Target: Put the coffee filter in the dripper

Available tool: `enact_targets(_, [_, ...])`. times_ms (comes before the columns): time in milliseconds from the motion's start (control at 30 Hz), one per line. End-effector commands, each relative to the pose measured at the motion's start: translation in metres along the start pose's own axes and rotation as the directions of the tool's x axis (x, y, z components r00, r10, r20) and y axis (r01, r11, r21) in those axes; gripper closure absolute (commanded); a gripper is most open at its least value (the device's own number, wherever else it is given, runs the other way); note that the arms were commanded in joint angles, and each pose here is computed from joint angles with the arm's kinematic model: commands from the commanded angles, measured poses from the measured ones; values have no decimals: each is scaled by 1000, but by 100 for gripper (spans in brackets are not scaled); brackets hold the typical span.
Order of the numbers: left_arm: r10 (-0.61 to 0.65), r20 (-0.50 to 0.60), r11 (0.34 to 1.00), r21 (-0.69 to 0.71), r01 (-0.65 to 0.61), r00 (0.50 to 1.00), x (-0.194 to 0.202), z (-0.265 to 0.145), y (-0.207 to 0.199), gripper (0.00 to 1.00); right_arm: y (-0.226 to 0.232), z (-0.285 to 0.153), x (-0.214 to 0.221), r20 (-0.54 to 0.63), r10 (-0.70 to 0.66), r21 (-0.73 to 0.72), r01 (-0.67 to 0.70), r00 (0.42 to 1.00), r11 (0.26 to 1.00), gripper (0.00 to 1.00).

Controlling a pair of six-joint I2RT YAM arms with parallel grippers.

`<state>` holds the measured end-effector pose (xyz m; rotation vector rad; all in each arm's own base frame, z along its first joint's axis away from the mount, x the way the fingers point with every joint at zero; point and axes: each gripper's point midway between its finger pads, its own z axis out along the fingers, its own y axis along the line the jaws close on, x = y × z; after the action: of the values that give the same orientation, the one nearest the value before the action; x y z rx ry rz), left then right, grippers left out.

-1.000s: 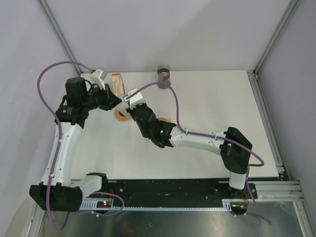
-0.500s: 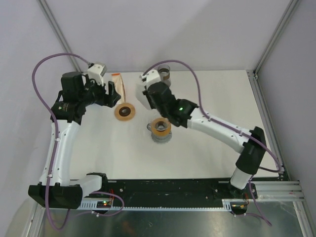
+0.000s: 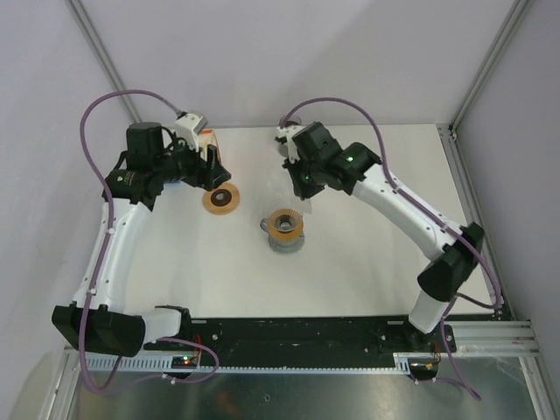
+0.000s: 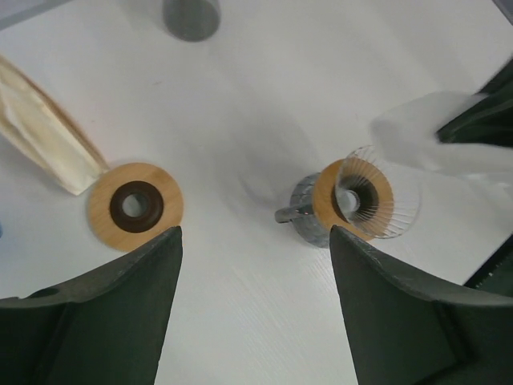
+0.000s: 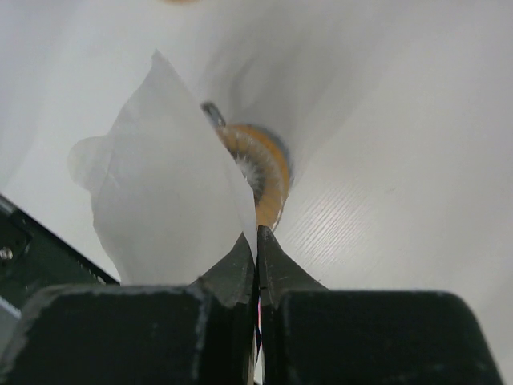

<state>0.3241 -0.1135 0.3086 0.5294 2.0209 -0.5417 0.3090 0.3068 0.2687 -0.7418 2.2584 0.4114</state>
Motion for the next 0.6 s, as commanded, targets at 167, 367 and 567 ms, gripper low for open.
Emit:
enact_targets(167, [-41, -17, 991, 129, 43, 999, -2, 20, -36, 23, 16, 37, 32, -173, -8, -64, -3, 985, 998, 100])
enact_targets(367, [-88, -65, 983, 159, 97, 994, 12, 43, -41, 23, 19, 55, 41, -197, -9, -70, -5, 980, 998, 100])
enact_targets(567, [-134, -115, 974, 166, 152, 984, 26, 70, -50, 22, 26, 66, 52, -214, -27, -74, 11, 976, 997, 96])
